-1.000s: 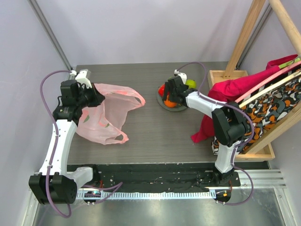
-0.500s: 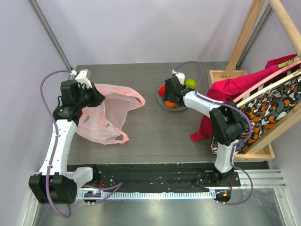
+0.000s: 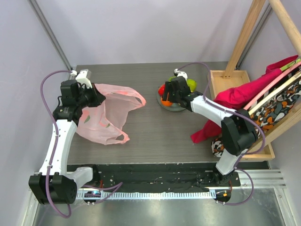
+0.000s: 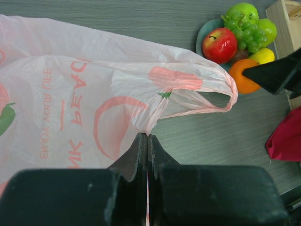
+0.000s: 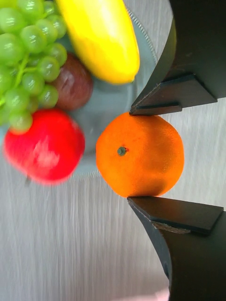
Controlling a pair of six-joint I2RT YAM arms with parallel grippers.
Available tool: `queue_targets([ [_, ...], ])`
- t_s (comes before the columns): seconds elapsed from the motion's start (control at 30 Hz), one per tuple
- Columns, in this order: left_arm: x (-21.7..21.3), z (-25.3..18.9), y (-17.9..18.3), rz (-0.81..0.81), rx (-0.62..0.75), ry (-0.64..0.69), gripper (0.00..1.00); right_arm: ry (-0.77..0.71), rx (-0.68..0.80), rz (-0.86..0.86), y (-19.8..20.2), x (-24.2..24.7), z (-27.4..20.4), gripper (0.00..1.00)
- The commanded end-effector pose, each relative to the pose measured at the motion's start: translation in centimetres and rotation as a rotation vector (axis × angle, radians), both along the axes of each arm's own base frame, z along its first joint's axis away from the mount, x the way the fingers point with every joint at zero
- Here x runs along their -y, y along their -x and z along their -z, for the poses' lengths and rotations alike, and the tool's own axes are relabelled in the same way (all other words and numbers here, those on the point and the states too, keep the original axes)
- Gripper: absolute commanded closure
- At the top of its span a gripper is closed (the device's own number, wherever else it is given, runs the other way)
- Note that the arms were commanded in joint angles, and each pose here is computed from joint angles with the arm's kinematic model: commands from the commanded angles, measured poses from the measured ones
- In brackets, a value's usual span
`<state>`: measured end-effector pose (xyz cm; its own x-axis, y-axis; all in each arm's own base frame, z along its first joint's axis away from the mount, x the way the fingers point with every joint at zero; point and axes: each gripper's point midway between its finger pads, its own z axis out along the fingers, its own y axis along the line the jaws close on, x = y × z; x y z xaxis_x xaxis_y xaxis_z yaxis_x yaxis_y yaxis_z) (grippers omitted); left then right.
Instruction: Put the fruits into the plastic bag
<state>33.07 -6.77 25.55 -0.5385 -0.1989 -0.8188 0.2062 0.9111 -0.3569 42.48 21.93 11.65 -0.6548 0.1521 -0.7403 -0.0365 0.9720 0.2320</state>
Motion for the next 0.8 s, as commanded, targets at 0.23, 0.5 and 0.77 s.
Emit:
queue_targets([
  [0.23, 0.7, -1.0, 0.1, 0.035, 0.035, 0.016, 1.0, -0.436, 0.49, -0.37, 5.5, -5.6, -17.0, 0.99],
  [0.5, 1.2, -1.2, 0.2, 0.061, 0.041, 0.037, 1.0, -0.542, 0.572, -0.725, 13.4, -13.9, -19.3, 0.99],
  [0.77, 2.7, -1.7, 0.5, 0.133, 0.063, 0.089, 1.0, -0.566, 0.371, -0.716, 12.1, -19.3, -12.7, 0.99],
])
